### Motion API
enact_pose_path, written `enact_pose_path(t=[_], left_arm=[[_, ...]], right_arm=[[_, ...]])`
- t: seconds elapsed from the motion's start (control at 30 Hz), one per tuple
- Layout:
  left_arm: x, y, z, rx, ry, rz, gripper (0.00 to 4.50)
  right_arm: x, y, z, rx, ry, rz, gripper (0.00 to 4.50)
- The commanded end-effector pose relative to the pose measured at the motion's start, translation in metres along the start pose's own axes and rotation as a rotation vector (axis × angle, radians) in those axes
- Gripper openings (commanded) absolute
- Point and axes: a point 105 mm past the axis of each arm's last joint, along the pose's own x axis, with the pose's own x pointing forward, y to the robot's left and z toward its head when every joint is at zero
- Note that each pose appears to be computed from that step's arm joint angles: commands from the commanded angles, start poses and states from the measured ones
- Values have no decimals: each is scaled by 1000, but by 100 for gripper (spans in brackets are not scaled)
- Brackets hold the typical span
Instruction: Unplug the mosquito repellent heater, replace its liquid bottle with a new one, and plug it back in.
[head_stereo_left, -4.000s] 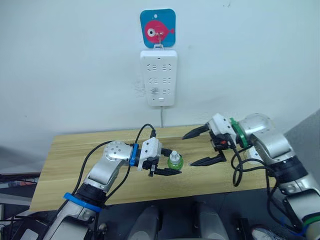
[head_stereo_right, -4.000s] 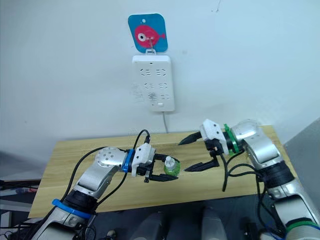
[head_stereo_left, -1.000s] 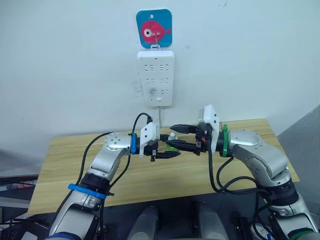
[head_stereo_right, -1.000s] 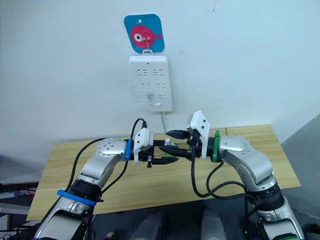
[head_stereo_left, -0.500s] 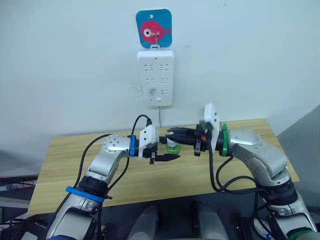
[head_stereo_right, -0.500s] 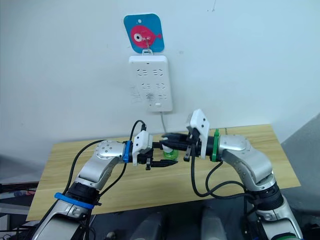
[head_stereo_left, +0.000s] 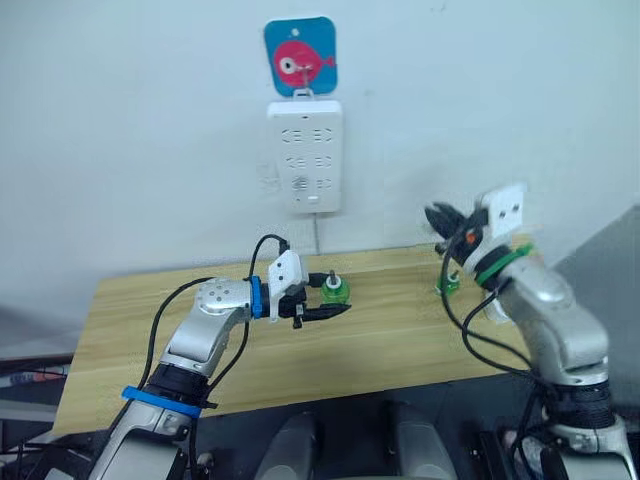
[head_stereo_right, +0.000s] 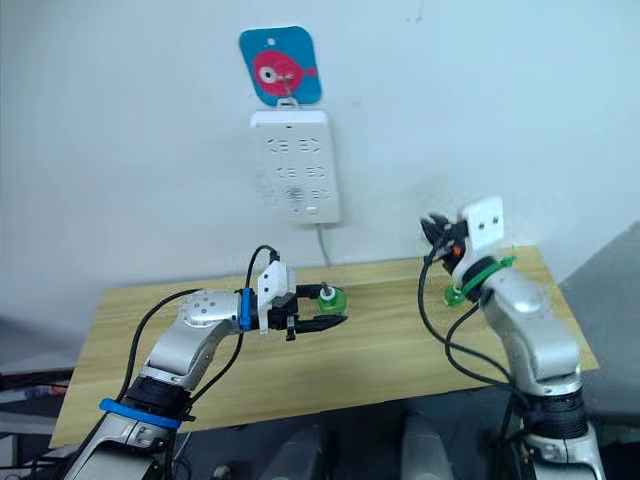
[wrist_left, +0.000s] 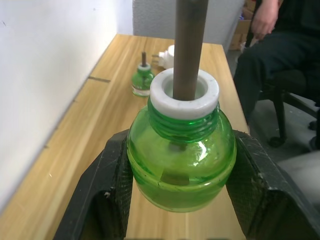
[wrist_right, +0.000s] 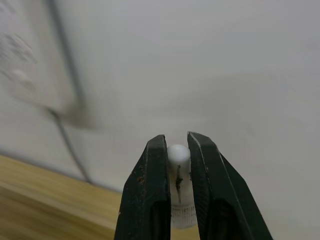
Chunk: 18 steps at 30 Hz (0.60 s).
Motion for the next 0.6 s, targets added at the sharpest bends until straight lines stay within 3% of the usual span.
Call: enact_pose_path(t=[0.03,0.33,0.6], left_arm=[[-7,-3,13,15,-14,13,222],[-25,-13,15,-9,43,11,222],[-29,-14,17,-13,57,15,222]], right_arm=[[7,6,-32,-22,-24,-42,22],[8,-4,-84,-17,27,-132,22],[11,-6,-101,-4,46,-149,22]])
